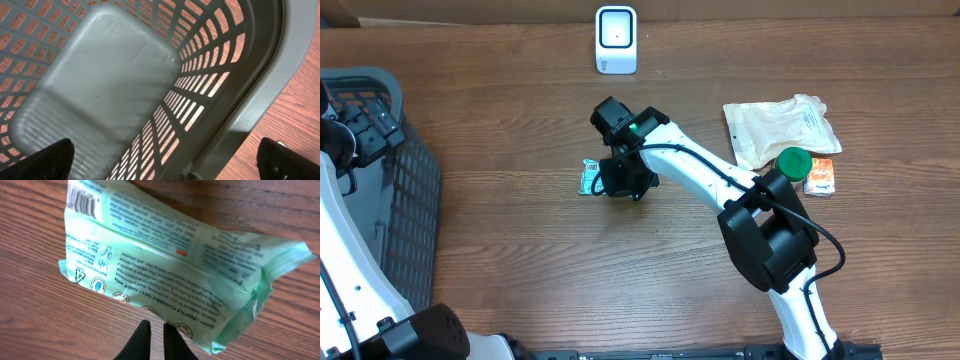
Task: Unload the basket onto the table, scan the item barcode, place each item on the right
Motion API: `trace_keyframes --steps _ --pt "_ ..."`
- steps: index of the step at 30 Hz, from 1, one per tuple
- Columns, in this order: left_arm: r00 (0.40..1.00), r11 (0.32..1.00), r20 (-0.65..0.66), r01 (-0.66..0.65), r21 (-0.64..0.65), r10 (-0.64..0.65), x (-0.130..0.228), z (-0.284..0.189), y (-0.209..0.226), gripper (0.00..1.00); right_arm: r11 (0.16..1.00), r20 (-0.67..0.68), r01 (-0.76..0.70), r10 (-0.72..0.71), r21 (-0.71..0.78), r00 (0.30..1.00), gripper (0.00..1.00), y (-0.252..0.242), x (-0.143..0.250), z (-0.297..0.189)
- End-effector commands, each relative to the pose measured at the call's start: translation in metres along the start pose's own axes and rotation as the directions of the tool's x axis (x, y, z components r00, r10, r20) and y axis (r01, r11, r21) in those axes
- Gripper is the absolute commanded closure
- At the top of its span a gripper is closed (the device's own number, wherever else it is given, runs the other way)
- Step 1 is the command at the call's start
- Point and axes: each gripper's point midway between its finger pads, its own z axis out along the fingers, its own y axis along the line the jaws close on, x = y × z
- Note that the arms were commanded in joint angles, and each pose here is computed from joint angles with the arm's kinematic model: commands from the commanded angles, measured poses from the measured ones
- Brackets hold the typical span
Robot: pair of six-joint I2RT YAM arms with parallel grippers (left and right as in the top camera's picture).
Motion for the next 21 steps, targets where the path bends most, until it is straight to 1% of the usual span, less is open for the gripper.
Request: trace_keyframes --steps 1,3,7,9,10,11,12,13,14,16,21 --pt "1.000 1.000 0.004 0.008 0.003 -0.008 -0.002 -0.001 0.000 0.00 1.000 -0.005 0.020 -0.020 0.015 1.000 0.95 -0.001 0.002 0.003" --pt "1.000 1.000 0.004 0.008 0.003 -0.008 -0.002 -0.001 0.000 0.00 1.000 -0.001 0.026 -0.026 0.006 1.000 0.96 0.001 0.001 -0.005" --pt "1.000 1.000 0.004 0.008 0.003 -0.008 -0.002 -0.001 0.000 0.01 1.000 0.054 -0.001 0.002 -0.027 0.999 0.96 -0.003 -0.010 -0.043" --pt "1.000 1.000 0.004 0.008 0.003 -0.008 -0.002 -0.001 0.000 0.01 0.998 0.073 -0.025 0.028 -0.051 0.997 0.92 -0.010 -0.016 -0.056" --pt "1.000 1.000 0.004 0.008 0.003 -0.008 -0.002 -0.001 0.000 0.00 0.997 0.077 -0.044 0.049 -0.063 0.996 0.87 -0.017 -0.021 -0.060" --pt "1.000 1.000 0.004 0.008 0.003 -0.008 -0.002 -0.001 0.000 0.01 0.995 0.076 -0.062 0.068 -0.073 0.995 0.78 -0.023 -0.024 -0.062" --pt "1.000 1.000 0.004 0.008 0.003 -0.008 -0.002 -0.001 0.000 0.01 0.993 0.075 -0.083 0.089 -0.084 0.993 0.66 -0.031 -0.027 -0.064" --pt "1.000 1.000 0.004 0.008 0.003 -0.008 -0.002 -0.001 0.000 0.01 0.990 0.071 -0.100 0.107 -0.094 0.992 0.44 -0.037 -0.030 -0.063" --pt "1.000 1.000 0.004 0.008 0.003 -0.008 -0.002 -0.001 0.000 0.00 0.987 0.066 -0.116 0.124 -0.110 0.990 0.33 -0.043 -0.032 -0.061" --pt "1.000 1.000 0.004 0.008 0.003 -0.008 -0.002 -0.001 0.000 0.01 0.979 0.054 -0.133 0.142 -0.153 0.988 0.31 -0.047 -0.034 -0.054" --pt "1.000 1.000 0.004 0.008 0.003 -0.008 -0.002 -0.001 0.000 0.00 0.945 0.016 -0.117 0.128 -0.305 0.992 0.32 -0.033 -0.029 -0.028"
